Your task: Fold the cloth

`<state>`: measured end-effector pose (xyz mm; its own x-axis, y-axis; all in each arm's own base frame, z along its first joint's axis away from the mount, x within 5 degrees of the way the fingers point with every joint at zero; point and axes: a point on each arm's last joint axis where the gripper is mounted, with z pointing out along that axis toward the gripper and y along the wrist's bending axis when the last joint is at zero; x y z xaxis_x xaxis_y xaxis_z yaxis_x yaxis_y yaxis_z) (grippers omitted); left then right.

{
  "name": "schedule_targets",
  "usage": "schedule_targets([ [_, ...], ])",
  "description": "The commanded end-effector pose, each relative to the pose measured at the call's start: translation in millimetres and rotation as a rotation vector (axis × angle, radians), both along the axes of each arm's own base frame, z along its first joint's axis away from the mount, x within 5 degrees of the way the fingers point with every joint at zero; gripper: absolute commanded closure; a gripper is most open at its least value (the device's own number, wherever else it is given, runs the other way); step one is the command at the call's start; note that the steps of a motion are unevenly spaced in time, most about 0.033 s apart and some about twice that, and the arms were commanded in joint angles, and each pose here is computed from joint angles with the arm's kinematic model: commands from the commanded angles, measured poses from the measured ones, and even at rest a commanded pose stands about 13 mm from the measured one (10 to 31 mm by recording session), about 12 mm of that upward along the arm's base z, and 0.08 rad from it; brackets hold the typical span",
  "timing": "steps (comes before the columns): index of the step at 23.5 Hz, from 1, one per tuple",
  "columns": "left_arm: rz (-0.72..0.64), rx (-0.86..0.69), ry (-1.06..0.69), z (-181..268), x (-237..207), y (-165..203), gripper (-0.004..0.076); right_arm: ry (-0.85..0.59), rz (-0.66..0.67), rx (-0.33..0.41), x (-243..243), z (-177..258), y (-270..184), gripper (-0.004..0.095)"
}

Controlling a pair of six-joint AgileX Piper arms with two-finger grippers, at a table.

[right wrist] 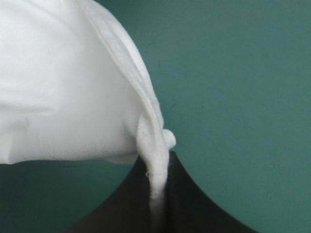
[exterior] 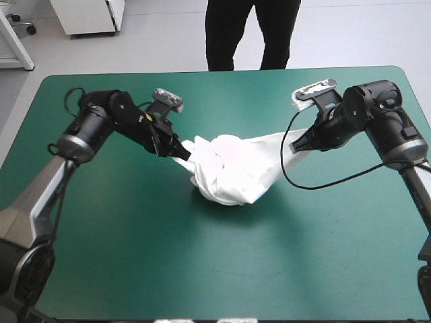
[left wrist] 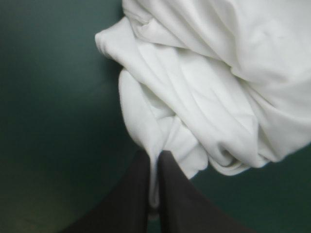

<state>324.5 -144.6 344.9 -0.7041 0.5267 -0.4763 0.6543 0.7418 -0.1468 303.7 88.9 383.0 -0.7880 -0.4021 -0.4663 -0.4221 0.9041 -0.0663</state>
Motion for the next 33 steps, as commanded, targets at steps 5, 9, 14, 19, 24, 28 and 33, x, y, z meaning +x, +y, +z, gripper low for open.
schedule_targets([
  [5, 0.057, -0.111, -0.403, 141.3, -65.6, 27.5, 0.0733, -0.297, -0.086, 0.008, -10.8, 78.0, -13.3, 0.0925],
  [9, 0.075, -0.171, -0.598, 195.3, -100.6, 42.1, 0.0733, -0.462, -0.106, 0.073, -25.2, 126.5, -17.6, 0.0925],
  [14, 0.110, -0.301, -0.948, 269.1, -164.4, 67.9, 0.0733, -0.762, -0.116, 0.160, -71.1, 194.1, -31.9, 0.0925],
  [19, 0.146, -0.392, -1.215, 311.6, -217.2, 90.1, 0.0733, -1.032, -0.119, 0.237, -131.7, 241.1, -49.7, 0.0925],
  [24, 0.161, -0.486, -1.382, 332.3, -263.1, 106.8, 0.0733, -1.156, -0.113, 0.295, -184.0, 260.8, -63.4, 0.0925],
  [28, 0.150, -0.470, -1.338, 326.7, -286.4, 114.5, 0.0733, -1.120, -0.062, 0.384, -205.6, 260.9, -61.6, 0.0925],
  [33, 0.189, -0.396, -1.093, 299.6, -258.4, 106.4, 0.0733, -0.889, -0.039, 0.349, -186.2, 230.2, -51.9, 0.0925],
])
